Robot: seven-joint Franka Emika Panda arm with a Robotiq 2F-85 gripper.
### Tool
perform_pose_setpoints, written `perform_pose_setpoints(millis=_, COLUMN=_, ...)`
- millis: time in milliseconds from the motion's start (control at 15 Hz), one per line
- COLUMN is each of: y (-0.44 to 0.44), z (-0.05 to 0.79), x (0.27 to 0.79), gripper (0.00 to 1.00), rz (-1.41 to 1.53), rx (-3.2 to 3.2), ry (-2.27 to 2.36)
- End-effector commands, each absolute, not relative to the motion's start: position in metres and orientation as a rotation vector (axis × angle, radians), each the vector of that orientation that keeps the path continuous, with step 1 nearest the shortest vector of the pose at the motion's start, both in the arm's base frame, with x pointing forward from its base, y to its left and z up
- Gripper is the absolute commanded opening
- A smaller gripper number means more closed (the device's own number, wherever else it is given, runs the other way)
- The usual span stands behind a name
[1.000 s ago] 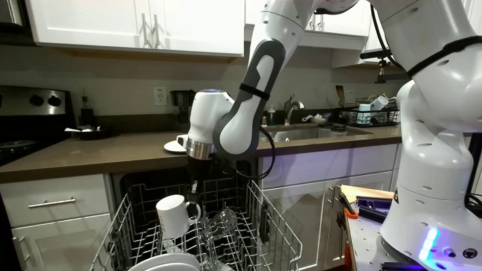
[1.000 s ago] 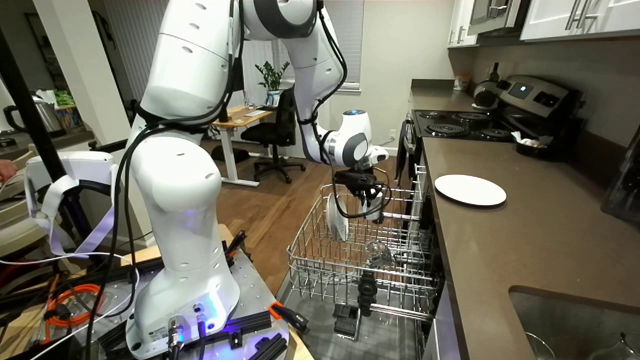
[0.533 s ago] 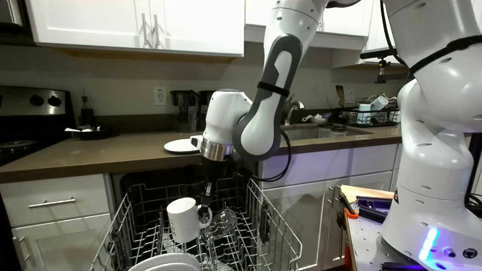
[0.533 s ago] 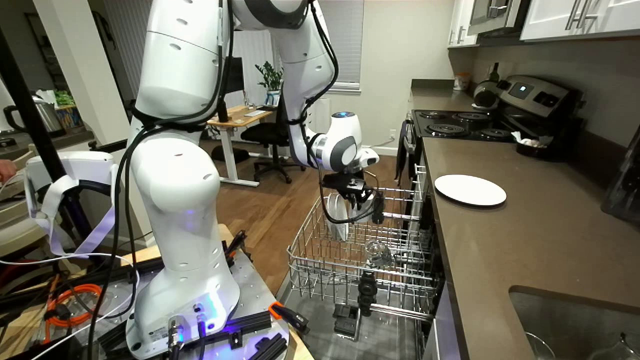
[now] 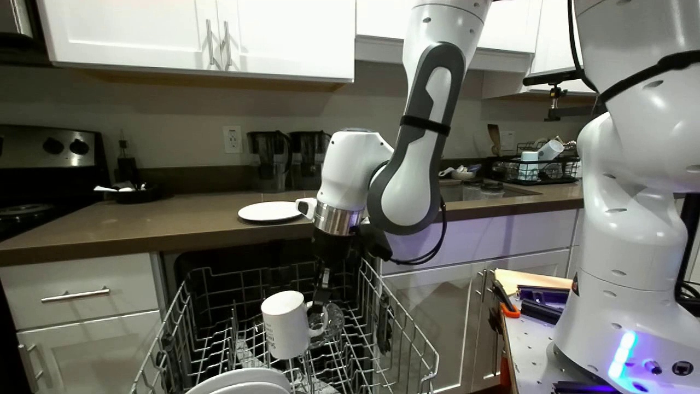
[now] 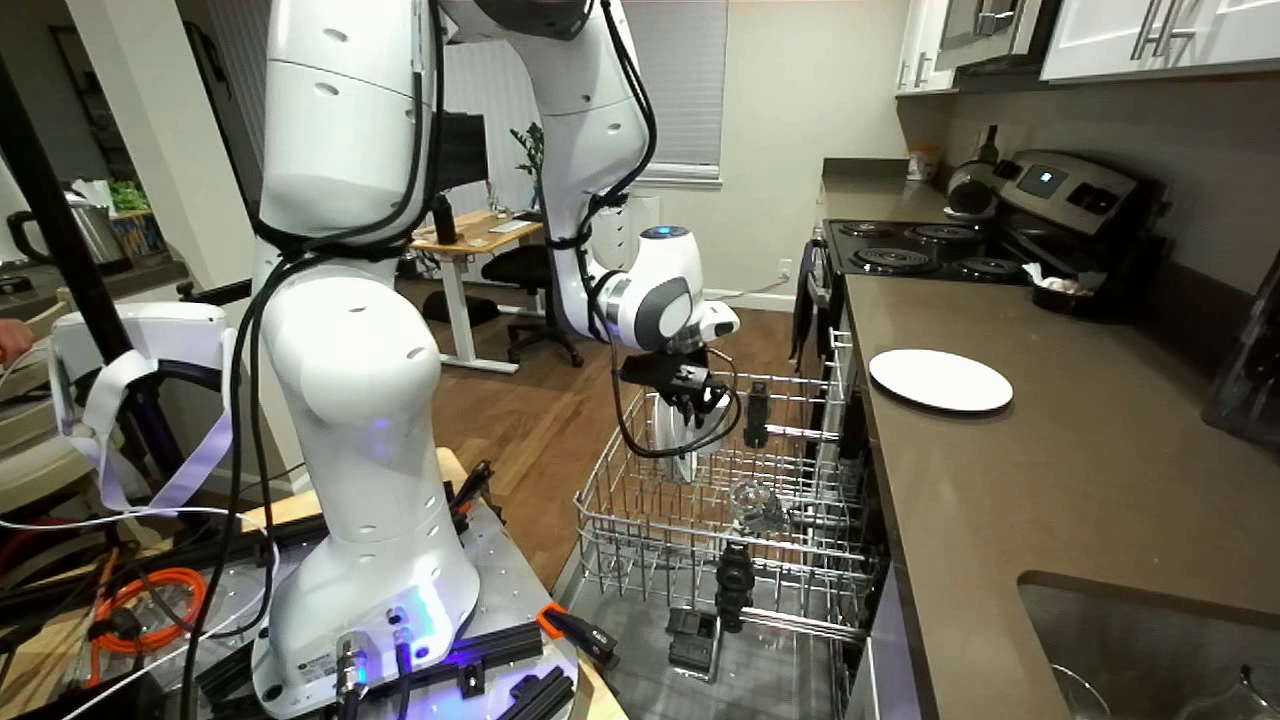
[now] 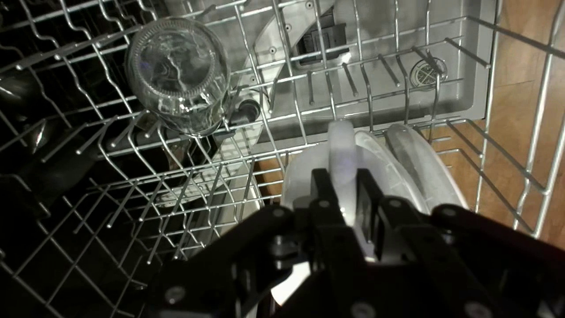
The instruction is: Move the two plates from the right to the left side of the dishwasher rack then move the mug to the right side
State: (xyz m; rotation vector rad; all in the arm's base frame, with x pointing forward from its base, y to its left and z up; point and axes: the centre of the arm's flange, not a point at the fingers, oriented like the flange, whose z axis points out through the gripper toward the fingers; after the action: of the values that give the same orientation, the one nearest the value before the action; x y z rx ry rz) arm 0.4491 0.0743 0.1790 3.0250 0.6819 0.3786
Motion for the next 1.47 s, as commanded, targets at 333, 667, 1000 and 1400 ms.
perform_pose_setpoints(millis=333, y=0.075, z=0.188, x=0.388, gripper=0.08, rz=0.480, rx=3.062, ry=0.613)
perform_pose_setpoints(millis=667, y=0.071, z=0.172, x=0.361, gripper=0.08, rz=0.569, rx=3.094, ry=0.566)
perform_pose_setpoints(millis=1000, y=0.063, z=0.157, x=0.357, gripper=0.08, rz=0.565, rx=3.106, ry=0.493)
perform_pose_setpoints(millis=1400, y=0.058, z=0.146, x=0.353, gripper=0.08, rz=0.523, rx=3.122, ry=0.427)
